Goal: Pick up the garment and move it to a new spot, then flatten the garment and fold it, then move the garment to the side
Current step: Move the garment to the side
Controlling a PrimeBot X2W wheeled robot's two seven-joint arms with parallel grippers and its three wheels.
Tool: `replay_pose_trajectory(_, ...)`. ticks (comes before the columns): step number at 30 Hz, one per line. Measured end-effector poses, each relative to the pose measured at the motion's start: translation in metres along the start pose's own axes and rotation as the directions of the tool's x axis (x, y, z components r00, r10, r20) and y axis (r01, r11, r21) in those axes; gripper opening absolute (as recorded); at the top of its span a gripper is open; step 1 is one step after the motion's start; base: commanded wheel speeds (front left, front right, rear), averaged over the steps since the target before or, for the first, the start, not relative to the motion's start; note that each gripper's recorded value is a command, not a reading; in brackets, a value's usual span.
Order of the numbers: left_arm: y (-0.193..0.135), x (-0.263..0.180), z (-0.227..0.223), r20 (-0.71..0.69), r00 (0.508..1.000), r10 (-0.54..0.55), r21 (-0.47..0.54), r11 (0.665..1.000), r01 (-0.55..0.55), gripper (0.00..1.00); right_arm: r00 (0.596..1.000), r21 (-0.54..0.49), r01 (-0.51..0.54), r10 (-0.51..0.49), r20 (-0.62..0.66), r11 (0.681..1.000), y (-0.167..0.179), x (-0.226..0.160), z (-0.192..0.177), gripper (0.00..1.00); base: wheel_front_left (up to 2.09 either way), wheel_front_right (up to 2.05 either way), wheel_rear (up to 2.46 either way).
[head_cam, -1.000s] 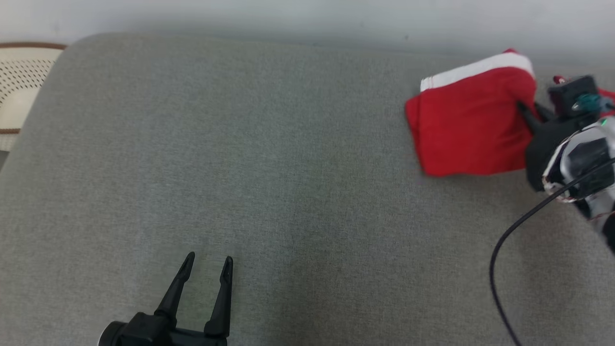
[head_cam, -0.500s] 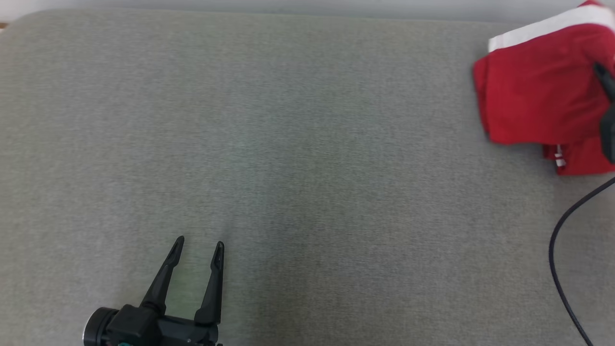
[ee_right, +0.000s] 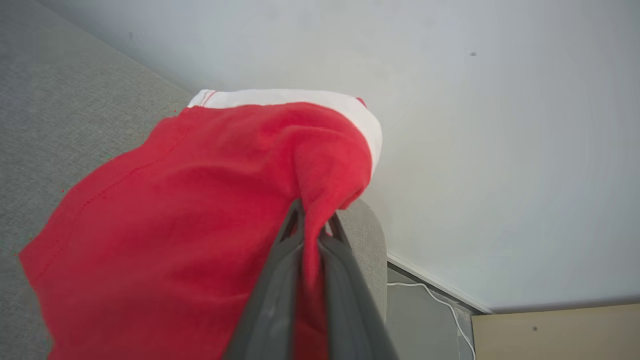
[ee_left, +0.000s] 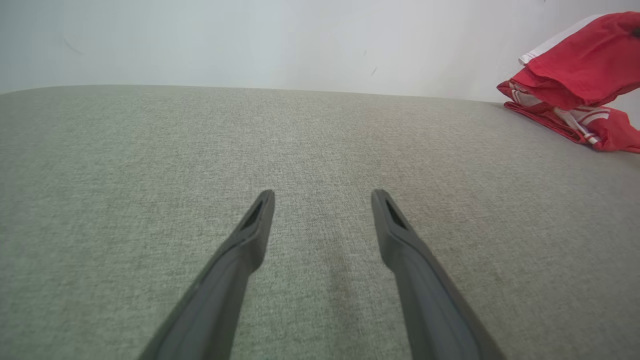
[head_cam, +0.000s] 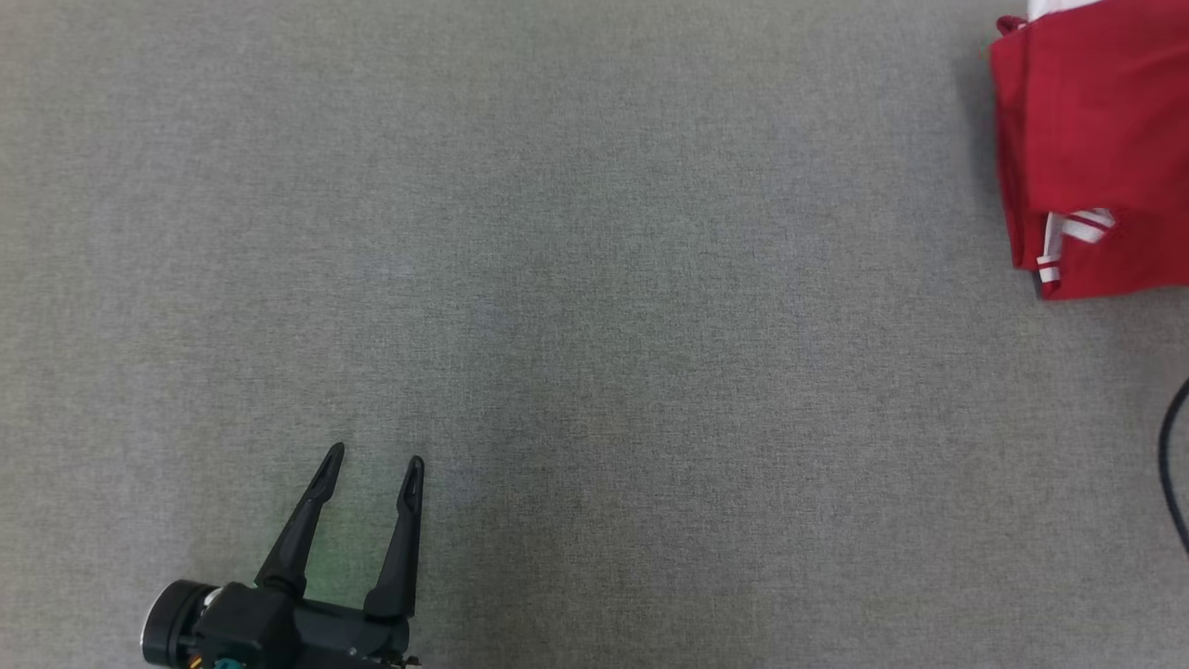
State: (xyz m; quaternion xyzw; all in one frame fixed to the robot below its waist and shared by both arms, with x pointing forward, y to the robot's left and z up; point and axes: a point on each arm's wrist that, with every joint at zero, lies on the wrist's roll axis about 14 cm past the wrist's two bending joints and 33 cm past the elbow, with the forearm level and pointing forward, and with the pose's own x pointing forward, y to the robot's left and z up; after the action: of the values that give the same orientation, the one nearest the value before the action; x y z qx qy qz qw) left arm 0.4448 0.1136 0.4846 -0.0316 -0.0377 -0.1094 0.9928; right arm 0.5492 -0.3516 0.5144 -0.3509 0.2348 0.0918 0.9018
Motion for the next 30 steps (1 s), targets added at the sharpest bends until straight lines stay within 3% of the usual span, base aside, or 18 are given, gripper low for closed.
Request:
replay_pose_trajectory(15, 0.005, 0.000, -0.006, -0.015, 1.000, 0.013, 0.009, 1.000, -0.013, 1.00, 0.995, -0.040, 0.014, -0.018, -0.097, 0.999, -0.009, 0.004, -0.023, 0.00, 0.00, 0.00, 0.00)
replay_pose_trajectory(17, 0.006, 0.000, -0.006, -0.016, 1.000, 0.016, 0.011, 1.000, -0.016, 1.00, 0.993, -0.051, 0.018, -0.024, -0.119, 0.999, -0.011, 0.004, -0.027, 0.38, 0.00, 0.00, 0.00)
replay_pose_trajectory(18, 0.006, -0.001, -0.006, -0.016, 1.000, 0.018, 0.011, 1.000, -0.018, 1.00, 0.991, -0.055, 0.019, -0.026, -0.129, 0.998, -0.012, 0.003, -0.030, 0.38, 0.00, 0.00, 0.00)
replay_pose_trajectory(19, 0.007, -0.001, -0.006, -0.015, 1.000, 0.018, 0.011, 1.000, -0.018, 1.00, 0.990, -0.062, 0.019, -0.027, -0.139, 0.998, -0.012, 0.003, -0.032, 1.00, 0.00, 0.00, 0.00)
replay_pose_trajectory(26, 0.009, -0.002, -0.002, -0.008, 1.000, 0.029, 0.014, 0.999, -0.029, 1.00, 0.987, -0.109, 0.032, -0.049, -0.151, 0.993, -0.019, -0.004, -0.035, 1.00, 0.00, 0.00, 0.00)
replay_pose_trajectory(30, 0.009, -0.003, 0.001, -0.002, 0.999, 0.034, 0.009, 0.999, -0.034, 1.00, 0.993, -0.027, 0.072, -0.074, -0.089, 0.997, -0.028, -0.008, -0.022, 1.00, 0.00, 0.00, 0.00)
